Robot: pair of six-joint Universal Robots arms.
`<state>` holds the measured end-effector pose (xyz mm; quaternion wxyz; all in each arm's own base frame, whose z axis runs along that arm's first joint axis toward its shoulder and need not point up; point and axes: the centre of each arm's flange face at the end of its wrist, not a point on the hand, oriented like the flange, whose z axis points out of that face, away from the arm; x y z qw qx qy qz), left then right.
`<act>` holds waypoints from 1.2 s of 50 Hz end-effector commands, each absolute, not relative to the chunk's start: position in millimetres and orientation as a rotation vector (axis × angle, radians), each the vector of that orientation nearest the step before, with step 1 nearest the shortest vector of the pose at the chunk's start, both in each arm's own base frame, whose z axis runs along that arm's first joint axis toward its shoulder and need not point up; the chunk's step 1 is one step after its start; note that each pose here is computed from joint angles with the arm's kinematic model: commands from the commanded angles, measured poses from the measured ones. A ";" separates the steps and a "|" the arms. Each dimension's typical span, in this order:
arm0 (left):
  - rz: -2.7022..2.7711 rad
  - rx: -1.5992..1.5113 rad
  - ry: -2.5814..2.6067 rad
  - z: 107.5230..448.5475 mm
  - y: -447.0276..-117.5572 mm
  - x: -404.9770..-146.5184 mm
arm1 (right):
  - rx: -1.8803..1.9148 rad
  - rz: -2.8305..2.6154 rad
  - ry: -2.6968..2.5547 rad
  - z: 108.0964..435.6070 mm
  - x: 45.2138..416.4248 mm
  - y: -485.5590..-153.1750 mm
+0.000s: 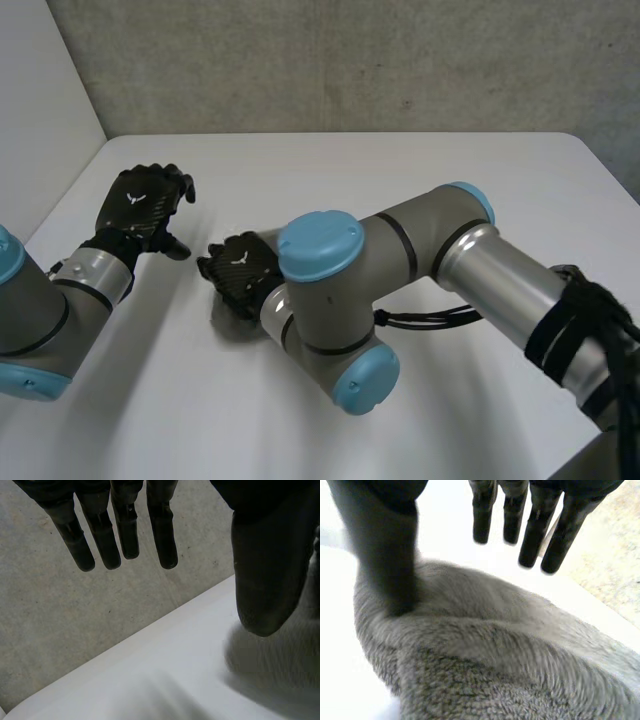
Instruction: Fold the towel.
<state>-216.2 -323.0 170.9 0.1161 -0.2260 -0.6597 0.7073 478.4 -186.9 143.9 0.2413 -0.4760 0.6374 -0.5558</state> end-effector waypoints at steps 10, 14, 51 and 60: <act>2.090 -0.704 -1.820 187.5 -322.3 -239.8 | -1.178 -1.561 2.014 199.8 409.2 -224.6; 2.064 -0.717 -1.800 187.7 -316.9 -249.1 | -1.112 -1.596 2.037 203.2 394.9 -233.0; 1.771 -0.834 -2.051 129.3 -282.7 -263.8 | -0.790 -1.391 2.212 140.2 390.3 -258.7; 1.898 -0.812 -1.932 177.6 -284.6 -267.7 | -0.721 -1.555 2.102 216.7 378.2 -253.3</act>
